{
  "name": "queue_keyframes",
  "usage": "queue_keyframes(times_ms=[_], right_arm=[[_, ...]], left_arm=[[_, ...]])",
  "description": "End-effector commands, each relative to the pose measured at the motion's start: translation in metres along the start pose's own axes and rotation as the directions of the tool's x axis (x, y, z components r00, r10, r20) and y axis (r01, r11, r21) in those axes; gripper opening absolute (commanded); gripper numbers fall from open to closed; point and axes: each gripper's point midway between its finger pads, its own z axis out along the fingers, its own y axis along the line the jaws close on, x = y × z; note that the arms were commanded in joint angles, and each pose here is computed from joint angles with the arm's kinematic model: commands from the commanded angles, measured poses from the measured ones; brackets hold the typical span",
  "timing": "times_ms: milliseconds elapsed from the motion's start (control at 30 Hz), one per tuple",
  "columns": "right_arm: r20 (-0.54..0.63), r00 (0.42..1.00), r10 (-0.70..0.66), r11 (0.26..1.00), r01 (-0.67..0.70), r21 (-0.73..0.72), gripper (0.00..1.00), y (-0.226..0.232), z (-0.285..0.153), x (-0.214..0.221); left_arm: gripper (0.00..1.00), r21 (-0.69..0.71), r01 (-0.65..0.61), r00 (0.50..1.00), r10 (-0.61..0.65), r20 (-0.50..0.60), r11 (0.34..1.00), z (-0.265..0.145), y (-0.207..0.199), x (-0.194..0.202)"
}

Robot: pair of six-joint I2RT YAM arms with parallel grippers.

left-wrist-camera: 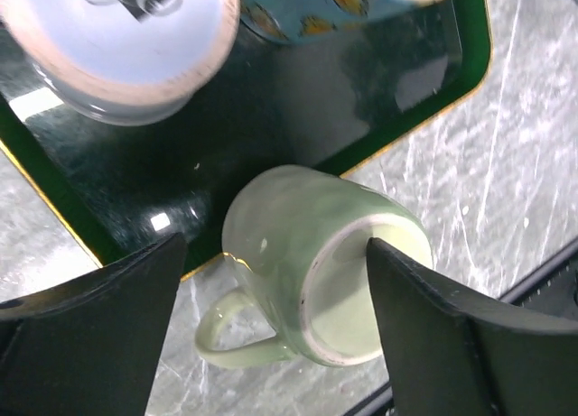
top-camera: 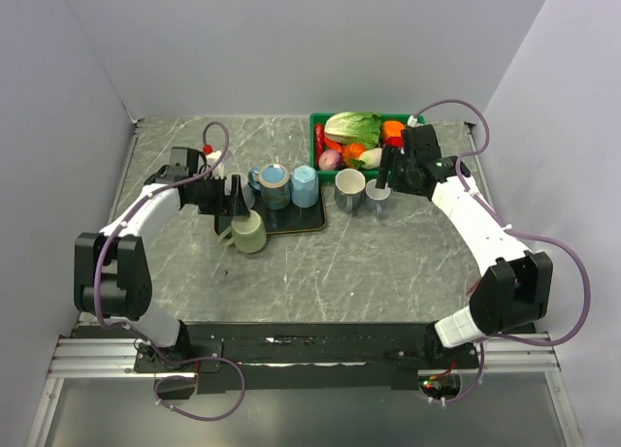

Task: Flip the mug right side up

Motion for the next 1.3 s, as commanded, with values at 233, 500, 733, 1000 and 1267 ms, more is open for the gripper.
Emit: queue_keyframes(times_ms=[233, 500, 733, 1000, 1267], right_arm=[[0.085, 0.996, -0.002, 0.999, 0.006, -0.053, 0.80, 0.006, -0.020, -0.016], [0.122, 0.989, -0.079, 0.979, 0.100, -0.177, 0.80, 0.045, -0.028, -0.019], [0.190, 0.964, -0.186, 0.900, 0.245, -0.361, 0.80, 0.109, -0.045, -0.012], [0.168, 0.965, -0.201, 0.886, 0.252, -0.389, 0.80, 0.124, -0.041, -0.002], [0.154, 0.968, -0.199, 0.887, 0.245, -0.390, 0.79, 0.126, -0.039, 0.001]], left_arm=[[0.75, -0.080, 0.073, 0.997, -0.073, 0.009, 0.994, 0.015, 0.017, -0.007], [0.73, -0.073, 0.108, 0.994, -0.110, -0.025, 0.991, 0.030, 0.014, 0.004], [0.72, -0.107, 0.184, 0.981, -0.190, -0.045, 0.977, 0.037, 0.019, 0.008], [0.91, -0.003, 0.181, 0.983, -0.181, -0.030, 0.984, 0.032, -0.001, 0.012], [0.99, 0.077, 0.173, 0.985, -0.174, 0.004, 0.982, 0.020, -0.019, 0.011]])
